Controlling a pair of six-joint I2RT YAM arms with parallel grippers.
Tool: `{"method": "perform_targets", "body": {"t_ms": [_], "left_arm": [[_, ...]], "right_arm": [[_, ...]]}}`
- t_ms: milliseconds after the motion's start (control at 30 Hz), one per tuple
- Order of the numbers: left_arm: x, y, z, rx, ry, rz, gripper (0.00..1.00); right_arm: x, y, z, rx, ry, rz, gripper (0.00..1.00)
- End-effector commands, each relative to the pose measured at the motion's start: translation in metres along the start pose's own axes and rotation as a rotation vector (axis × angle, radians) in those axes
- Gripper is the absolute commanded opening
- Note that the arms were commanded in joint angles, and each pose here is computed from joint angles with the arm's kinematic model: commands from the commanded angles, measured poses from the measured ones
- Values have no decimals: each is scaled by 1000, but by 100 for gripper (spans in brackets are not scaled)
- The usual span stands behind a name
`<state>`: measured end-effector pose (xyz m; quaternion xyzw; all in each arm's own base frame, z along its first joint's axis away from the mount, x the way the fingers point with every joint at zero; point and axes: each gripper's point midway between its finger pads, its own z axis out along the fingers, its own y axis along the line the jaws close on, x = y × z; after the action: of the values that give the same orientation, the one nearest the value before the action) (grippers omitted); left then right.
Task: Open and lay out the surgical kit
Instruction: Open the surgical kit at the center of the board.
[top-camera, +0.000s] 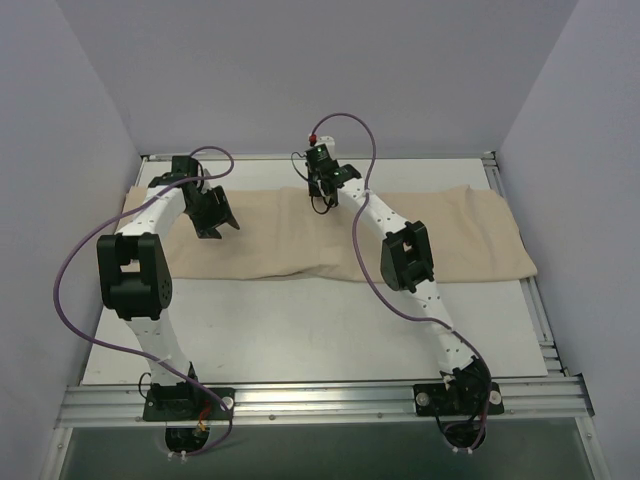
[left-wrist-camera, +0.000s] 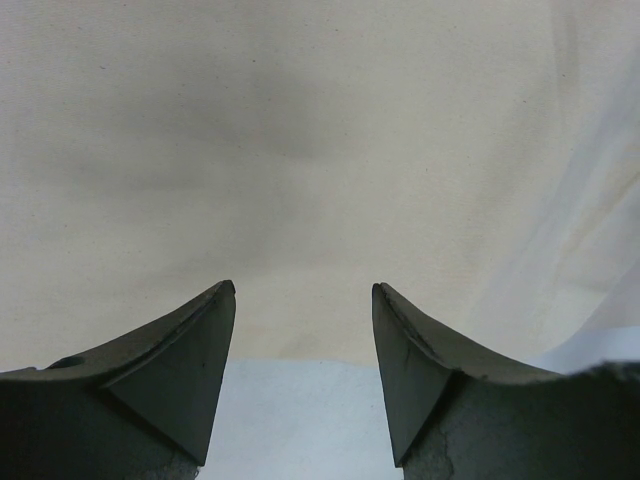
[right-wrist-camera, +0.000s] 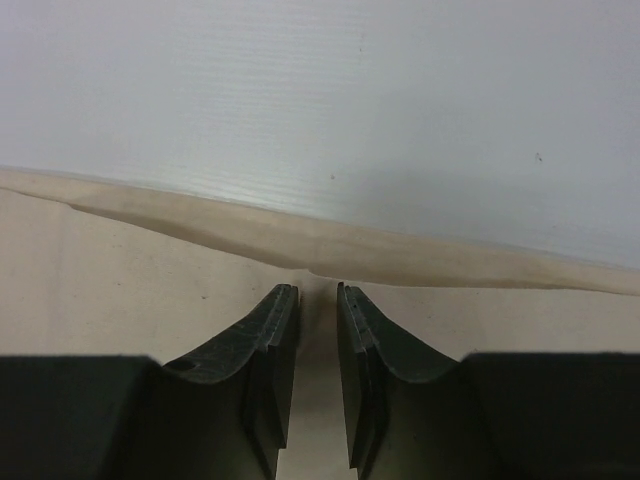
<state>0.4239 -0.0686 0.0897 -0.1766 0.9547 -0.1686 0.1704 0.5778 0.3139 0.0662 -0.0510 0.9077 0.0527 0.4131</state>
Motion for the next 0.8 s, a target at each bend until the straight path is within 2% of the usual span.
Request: {"method": "perform_targets", "body": {"t_ms": [0, 167, 233, 400, 467, 767], "left_arm": [[-14, -11, -18, 53, -68, 29, 66], [-13, -10, -19, 54, -69, 29, 66], [-12, -10, -19, 55, -67, 29, 66], [-8, -12, -25, 61, -63, 23, 66], [-5, -14, -28, 67, -55, 17, 66], [-4, 5, -46, 45, -62, -71, 66]], "right_arm": [[9, -1, 3, 36, 13, -30, 23], [4, -2, 1, 50, 0, -33, 17], [-8, -3, -6, 49, -24, -25, 8], [-54, 5, -41, 11, -117, 20, 0], [-67, 3, -54, 6, -135, 44, 0], [-67, 13, -89, -40, -93, 87, 0]]}}
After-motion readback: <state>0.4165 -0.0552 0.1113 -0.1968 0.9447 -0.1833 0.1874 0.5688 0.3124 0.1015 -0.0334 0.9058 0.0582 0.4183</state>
